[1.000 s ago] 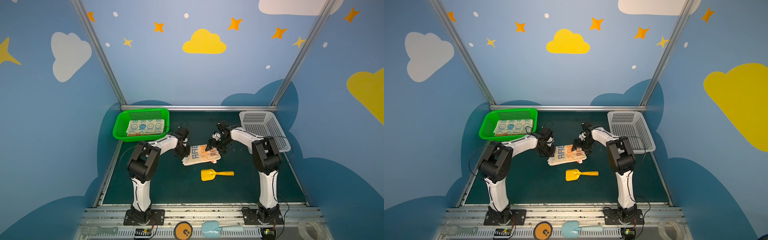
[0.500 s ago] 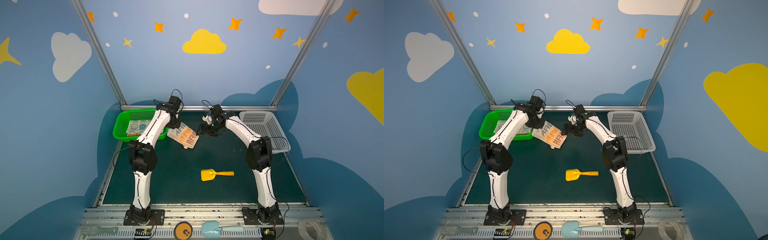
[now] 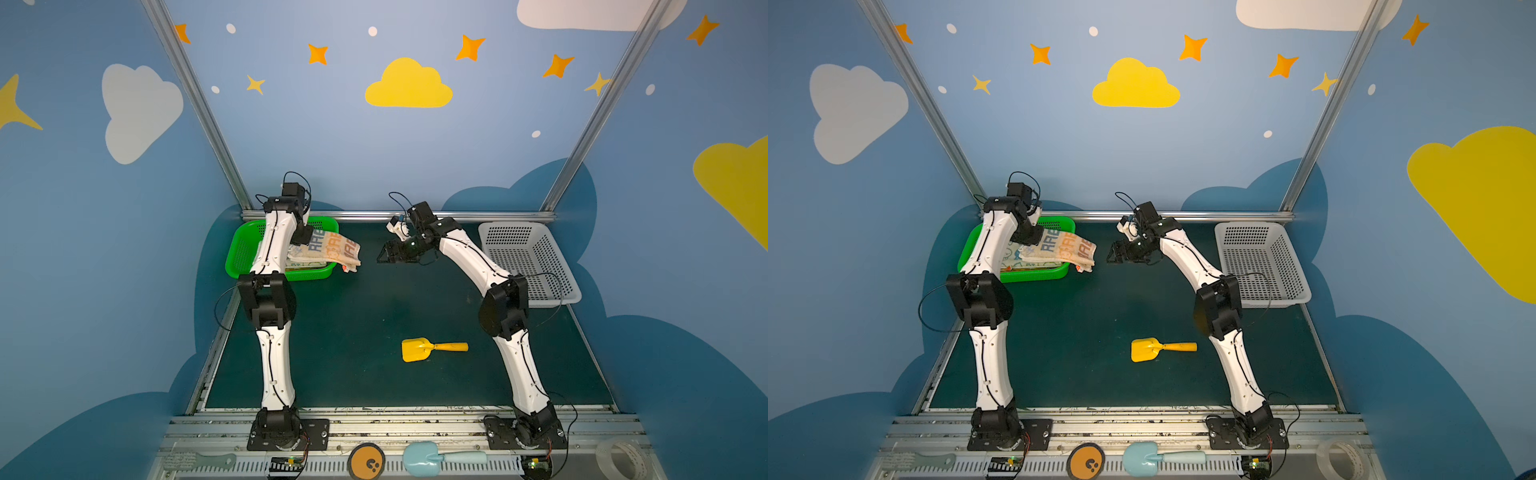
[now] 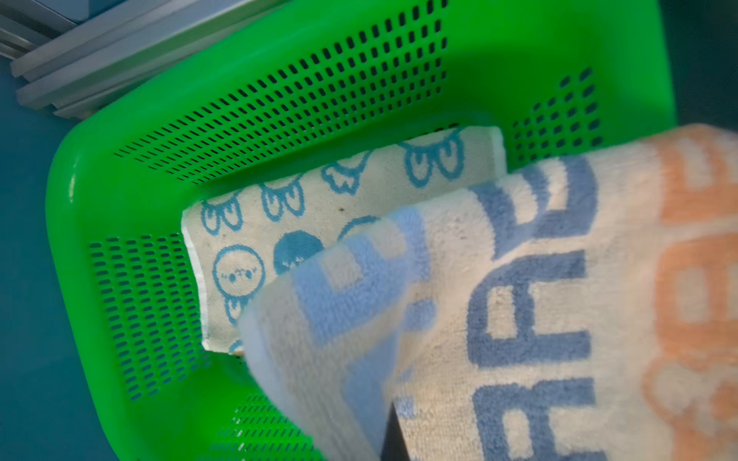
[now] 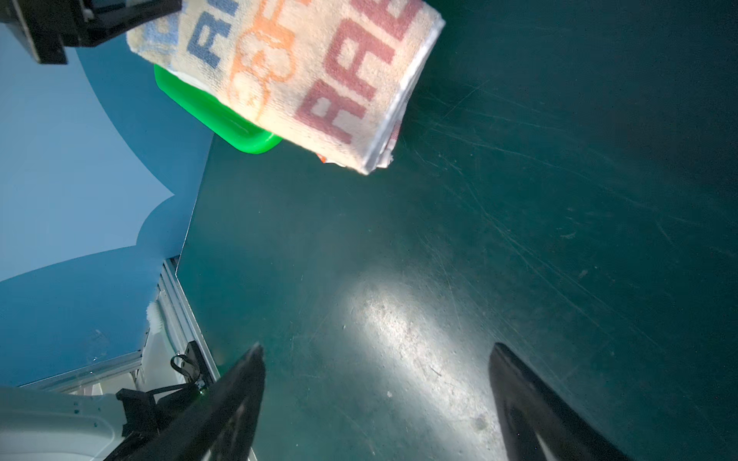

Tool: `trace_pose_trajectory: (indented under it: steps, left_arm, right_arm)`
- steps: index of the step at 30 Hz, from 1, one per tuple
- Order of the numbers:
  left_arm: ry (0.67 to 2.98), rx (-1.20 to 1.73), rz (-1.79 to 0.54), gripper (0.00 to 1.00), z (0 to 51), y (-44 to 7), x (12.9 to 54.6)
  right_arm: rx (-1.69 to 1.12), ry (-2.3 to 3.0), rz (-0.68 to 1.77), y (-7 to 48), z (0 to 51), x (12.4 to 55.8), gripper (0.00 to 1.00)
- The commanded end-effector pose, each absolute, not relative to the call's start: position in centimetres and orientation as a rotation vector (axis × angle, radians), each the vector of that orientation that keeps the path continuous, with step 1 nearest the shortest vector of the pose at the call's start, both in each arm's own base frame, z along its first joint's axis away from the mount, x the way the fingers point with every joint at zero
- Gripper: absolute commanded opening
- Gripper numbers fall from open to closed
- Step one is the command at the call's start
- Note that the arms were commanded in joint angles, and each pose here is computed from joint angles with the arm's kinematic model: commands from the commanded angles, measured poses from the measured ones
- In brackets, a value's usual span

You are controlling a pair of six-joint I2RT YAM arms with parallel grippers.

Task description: Fold and stack the towels

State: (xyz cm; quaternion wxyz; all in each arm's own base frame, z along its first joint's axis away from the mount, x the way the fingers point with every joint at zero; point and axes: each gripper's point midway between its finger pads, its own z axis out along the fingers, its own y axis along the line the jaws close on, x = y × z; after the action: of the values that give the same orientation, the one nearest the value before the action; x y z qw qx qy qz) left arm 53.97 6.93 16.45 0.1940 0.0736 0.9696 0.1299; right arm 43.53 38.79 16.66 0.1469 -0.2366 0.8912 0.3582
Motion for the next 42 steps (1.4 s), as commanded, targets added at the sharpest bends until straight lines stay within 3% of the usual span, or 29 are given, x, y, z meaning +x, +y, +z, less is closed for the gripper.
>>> trace_pose_trajectory:
  steps: [1,20,23,24,25,26,29,35,42]
  left_arm:
    - [2.647,0.262,0.451,0.03,17.1,9.9,55.6]
    - [2.632,0.126,0.409,0.04,11.1,17.5,58.1]
    - [2.637,0.052,0.489,0.26,10.4,19.1,58.0]
    - [2.632,0.024,0.511,0.43,10.5,19.5,58.0]
    - [2.621,-0.021,0.529,0.94,10.8,20.1,57.9]
    - [2.607,-0.059,0.533,1.0,11.5,20.3,57.9]
    - [2.564,-0.137,0.434,1.0,14.2,19.2,57.8]
    - [2.386,-0.111,0.226,1.0,21.3,12.4,56.6]
    - [2.136,-0.119,0.027,1.0,24.2,4.7,49.9]
  right_arm:
    - [-0.718,2.522,1.039,39.1,17.1,43.9,0.87]
    - [-0.624,2.586,1.022,37.0,16.7,44.4,0.87]
    - [-0.582,2.611,0.992,35.9,17.3,44.1,0.87]
    - [-0.574,2.617,0.978,35.5,17.6,44.0,0.88]
    - [-0.554,2.625,0.955,34.8,18.0,43.9,0.88]
    - [-0.528,2.635,0.913,33.8,18.5,43.8,0.89]
    - [-0.4,2.654,0.698,29.3,19.3,44.4,0.89]
    - [-0.038,2.614,0.253,16.9,18.8,45.0,0.89]
    - [0.099,2.393,-0.2,6.0,16.9,42.0,0.89]
